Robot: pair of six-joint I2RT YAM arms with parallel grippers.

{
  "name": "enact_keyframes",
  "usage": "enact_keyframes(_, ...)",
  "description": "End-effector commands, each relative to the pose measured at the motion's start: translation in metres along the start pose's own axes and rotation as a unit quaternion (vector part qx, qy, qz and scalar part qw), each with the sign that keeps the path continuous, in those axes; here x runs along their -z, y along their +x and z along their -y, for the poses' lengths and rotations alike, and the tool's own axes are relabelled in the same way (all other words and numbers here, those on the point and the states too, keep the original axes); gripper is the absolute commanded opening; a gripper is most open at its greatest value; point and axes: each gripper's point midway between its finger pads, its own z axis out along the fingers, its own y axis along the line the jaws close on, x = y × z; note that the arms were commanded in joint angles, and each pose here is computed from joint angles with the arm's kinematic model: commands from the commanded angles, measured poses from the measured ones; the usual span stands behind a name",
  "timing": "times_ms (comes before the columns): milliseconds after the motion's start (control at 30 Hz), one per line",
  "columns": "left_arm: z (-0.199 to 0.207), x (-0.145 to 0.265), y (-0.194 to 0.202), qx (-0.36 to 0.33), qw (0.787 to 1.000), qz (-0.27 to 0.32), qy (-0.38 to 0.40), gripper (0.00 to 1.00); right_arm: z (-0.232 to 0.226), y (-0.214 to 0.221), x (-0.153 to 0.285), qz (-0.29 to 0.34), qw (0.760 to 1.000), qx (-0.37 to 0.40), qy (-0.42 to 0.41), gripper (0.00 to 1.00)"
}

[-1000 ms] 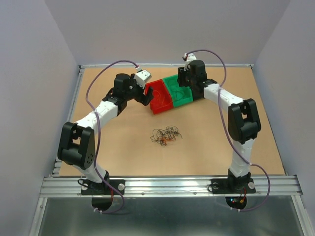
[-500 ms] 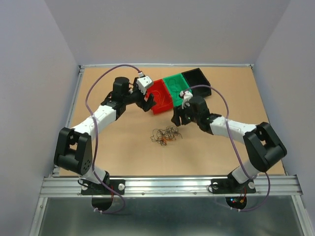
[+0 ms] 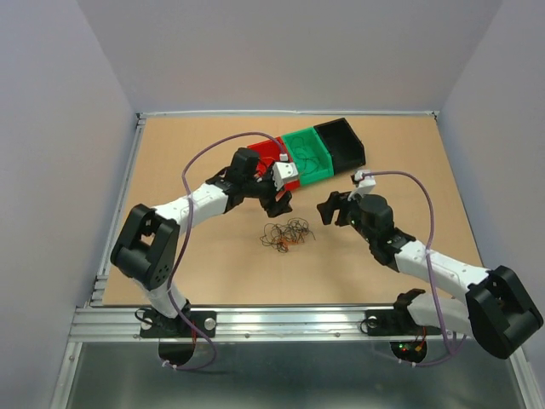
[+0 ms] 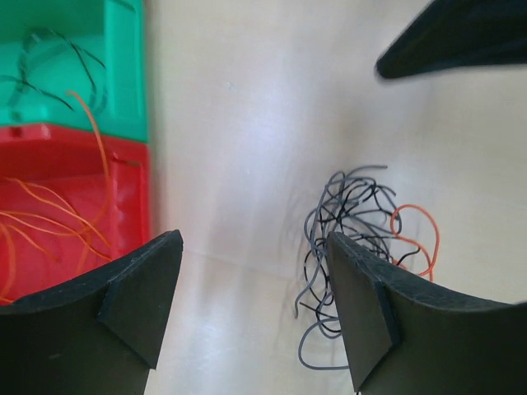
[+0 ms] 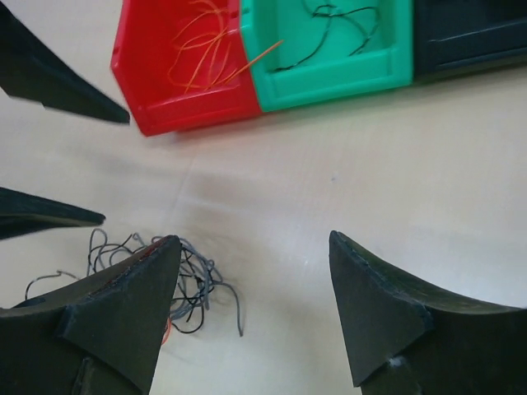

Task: Untangle the cables

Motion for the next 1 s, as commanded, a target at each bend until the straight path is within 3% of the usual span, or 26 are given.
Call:
enact_keyframes(0,0.005,-0.011,0.002,-0.005,0.999,-0.015,0.036,0.81,0.021,-0.028,0.011,0.083,0.994,-0.03,0.056,0.78)
enact_keyframes(733,0.029,-0.046,0.037,0.032,0.99,-0.082,0.112,0.66,0.016,-0.03,0.014,0.099,0.994,-0.023,0.034,0.78)
enact_keyframes(867,0.034,-0.051,0.044,0.033,0.987,-0.098,0.124,0.52,0.006,-0.04,0.027,0.13,0.991,-0.024,0.0,0.78)
enact_keyframes(900,0.035,-0.051,0.044,0.03,0.986,-0.101,0.126,0.4,0.005,-0.039,0.032,0.137,0.99,-0.02,-0.007,0.78)
enact_keyframes(967,0.041,-0.053,0.043,0.029,0.984,-0.107,0.137,0.29,0.002,-0.043,0.038,0.149,0.988,-0.019,-0.017,0.78)
